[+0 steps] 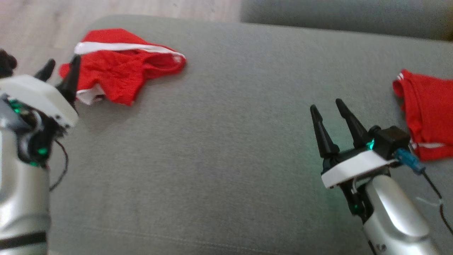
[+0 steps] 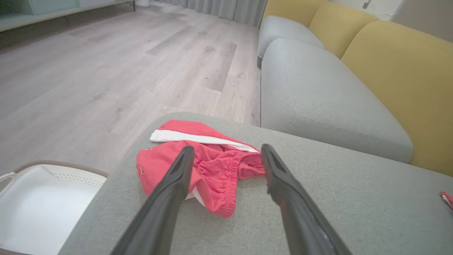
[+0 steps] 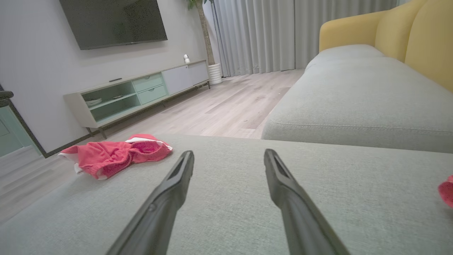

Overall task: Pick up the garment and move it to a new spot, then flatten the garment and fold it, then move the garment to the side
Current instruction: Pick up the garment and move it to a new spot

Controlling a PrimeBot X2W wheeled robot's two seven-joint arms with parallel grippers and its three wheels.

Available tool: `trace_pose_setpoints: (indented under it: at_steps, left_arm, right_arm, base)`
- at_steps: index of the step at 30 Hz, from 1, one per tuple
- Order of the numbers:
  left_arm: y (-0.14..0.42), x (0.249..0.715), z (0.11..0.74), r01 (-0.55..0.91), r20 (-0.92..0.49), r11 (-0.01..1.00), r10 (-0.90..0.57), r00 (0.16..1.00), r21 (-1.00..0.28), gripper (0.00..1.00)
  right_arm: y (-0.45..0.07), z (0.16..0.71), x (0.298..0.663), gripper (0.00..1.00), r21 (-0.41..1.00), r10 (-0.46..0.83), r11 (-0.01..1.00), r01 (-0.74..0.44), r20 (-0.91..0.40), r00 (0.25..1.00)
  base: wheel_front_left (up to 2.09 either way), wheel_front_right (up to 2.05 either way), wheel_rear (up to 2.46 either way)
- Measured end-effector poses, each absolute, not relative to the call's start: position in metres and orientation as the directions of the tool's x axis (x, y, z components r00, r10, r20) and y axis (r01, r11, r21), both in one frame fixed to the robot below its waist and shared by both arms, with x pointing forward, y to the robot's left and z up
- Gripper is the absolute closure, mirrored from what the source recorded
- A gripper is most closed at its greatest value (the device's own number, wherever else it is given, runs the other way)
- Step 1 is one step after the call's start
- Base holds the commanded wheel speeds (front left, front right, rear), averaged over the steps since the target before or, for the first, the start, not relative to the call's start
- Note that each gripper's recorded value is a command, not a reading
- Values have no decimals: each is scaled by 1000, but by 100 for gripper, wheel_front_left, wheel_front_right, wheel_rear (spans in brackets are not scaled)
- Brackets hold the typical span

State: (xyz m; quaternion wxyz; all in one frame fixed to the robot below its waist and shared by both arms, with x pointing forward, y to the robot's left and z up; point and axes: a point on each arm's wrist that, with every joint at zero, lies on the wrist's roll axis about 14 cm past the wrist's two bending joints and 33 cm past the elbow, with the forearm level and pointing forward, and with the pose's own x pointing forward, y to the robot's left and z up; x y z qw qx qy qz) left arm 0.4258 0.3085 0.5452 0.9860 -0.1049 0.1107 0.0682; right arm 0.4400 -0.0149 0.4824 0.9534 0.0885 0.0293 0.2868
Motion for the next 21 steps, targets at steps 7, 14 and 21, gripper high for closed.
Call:
trace_pose_setpoints:
  at_steps: [7,14,21]
  left_arm:
    - [297,477,492,-126,-450,976,32,892,-180,0]
    - [273,484,414,-79,-668,986,-38,744,-144,0]
    - [275,466,344,-84,-857,993,-26,514,-80,0]
  right_arm:
    - [-47,471,458,0,183,483,862,-472,-21,875]
    - [-77,454,466,0,184,418,897,-401,-60,907]
    - [-104,437,469,0,178,357,925,-335,-106,928]
  base:
    - [0,0,0]
    - [0,0,0]
    - [0,0,0]
